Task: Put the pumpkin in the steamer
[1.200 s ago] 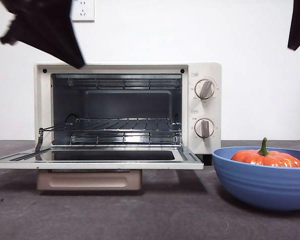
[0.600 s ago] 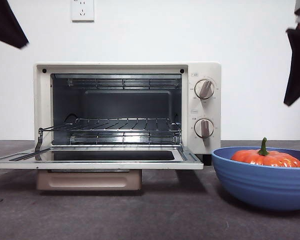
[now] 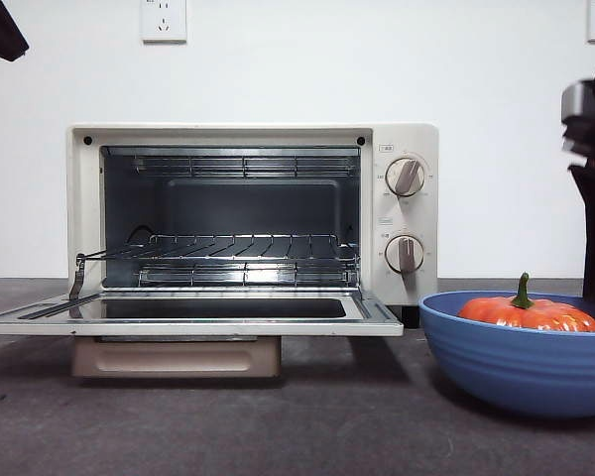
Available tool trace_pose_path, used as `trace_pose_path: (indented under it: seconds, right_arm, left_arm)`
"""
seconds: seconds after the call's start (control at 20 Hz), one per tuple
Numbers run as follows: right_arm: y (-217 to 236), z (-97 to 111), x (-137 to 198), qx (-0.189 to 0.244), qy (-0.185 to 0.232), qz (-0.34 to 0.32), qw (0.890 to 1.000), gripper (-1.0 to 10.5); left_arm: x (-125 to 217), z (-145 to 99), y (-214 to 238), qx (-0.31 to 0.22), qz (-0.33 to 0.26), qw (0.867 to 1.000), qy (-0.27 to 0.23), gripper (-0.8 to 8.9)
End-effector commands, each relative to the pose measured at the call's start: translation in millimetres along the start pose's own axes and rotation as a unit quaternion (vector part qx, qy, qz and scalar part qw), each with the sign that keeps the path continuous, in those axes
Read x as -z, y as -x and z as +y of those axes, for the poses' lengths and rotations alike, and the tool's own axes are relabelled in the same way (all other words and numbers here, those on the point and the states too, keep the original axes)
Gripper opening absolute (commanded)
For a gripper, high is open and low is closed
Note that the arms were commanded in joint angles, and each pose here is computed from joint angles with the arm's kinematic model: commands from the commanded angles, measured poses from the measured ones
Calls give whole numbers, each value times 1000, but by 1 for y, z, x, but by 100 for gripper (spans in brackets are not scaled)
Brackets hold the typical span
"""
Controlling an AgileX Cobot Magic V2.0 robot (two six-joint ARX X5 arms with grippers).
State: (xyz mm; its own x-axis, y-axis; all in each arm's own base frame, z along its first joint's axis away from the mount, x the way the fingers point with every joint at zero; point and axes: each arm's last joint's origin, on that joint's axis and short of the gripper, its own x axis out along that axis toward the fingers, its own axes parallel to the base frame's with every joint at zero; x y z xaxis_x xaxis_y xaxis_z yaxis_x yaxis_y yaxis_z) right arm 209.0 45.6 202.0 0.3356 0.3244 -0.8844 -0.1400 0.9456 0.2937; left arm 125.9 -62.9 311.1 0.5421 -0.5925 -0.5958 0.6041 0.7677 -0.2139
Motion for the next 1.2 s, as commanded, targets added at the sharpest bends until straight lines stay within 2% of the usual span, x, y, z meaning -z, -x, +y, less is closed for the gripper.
trace_pose_path:
  seconds: [0.05, 0.55, 0.9, 1.05, 1.2]
  right_arm:
    - [-9, 0, -2, 1, -3, 13, 1000, 218]
    - [-18, 5, -1, 13, 7, 33, 999, 32]
    - [-13, 7, -1, 8, 4, 25, 1000, 10]
    - [4, 18, -4, -3, 12, -3, 1000, 10]
    - [21, 35, -9, -14, 33, -5, 999, 10]
  left_arm:
    - [-2, -1, 0, 5, -2, 1000, -5, 14]
    - [-2, -1, 0, 5, -2, 1000, -5, 14]
    - [-2, -1, 0, 4, -2, 1000, -5, 14]
    - [-2, -1, 0, 4, -2, 1000, -5, 14]
    - [-2, -1, 0, 3, -2, 1000, -5, 14]
